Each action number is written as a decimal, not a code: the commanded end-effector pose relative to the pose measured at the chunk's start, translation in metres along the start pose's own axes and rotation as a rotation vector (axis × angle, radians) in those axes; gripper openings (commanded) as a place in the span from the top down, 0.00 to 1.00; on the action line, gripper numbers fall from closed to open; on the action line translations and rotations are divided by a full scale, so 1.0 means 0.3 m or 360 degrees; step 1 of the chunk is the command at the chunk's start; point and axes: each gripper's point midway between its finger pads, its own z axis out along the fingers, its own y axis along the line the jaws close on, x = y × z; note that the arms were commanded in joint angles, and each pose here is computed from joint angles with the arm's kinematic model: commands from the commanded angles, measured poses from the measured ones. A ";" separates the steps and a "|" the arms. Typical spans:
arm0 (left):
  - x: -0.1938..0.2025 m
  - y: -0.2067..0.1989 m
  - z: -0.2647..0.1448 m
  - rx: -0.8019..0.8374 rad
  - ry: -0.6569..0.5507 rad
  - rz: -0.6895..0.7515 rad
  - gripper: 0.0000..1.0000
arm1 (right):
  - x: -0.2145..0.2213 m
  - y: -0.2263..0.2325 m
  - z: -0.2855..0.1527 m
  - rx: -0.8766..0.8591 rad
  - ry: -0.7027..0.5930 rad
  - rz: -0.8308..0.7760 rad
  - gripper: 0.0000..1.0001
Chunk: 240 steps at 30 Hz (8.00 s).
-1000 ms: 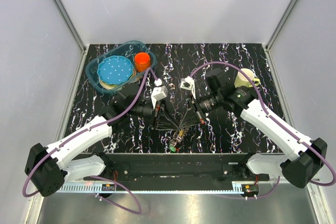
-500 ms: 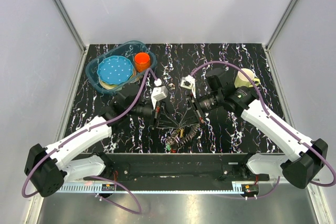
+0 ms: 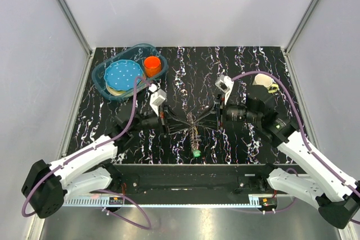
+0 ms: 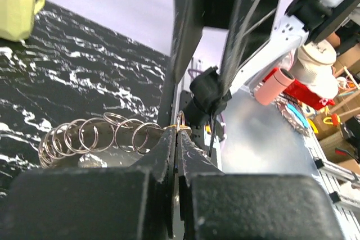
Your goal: Remove the keys from the keyring
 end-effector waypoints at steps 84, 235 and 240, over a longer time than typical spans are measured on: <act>-0.239 -0.142 -0.068 0.0109 -0.0568 0.0400 1.00 | -0.104 0.050 0.045 -0.0242 -0.0320 -0.0097 0.71; -0.238 -0.160 -0.096 0.0072 -0.0711 0.0474 1.00 | -0.037 0.100 0.044 -0.0398 -0.0161 0.0150 0.82; -0.238 -0.160 -0.092 0.0079 -0.0703 0.0472 1.00 | -0.026 0.109 0.049 -0.0457 -0.0143 0.0153 0.87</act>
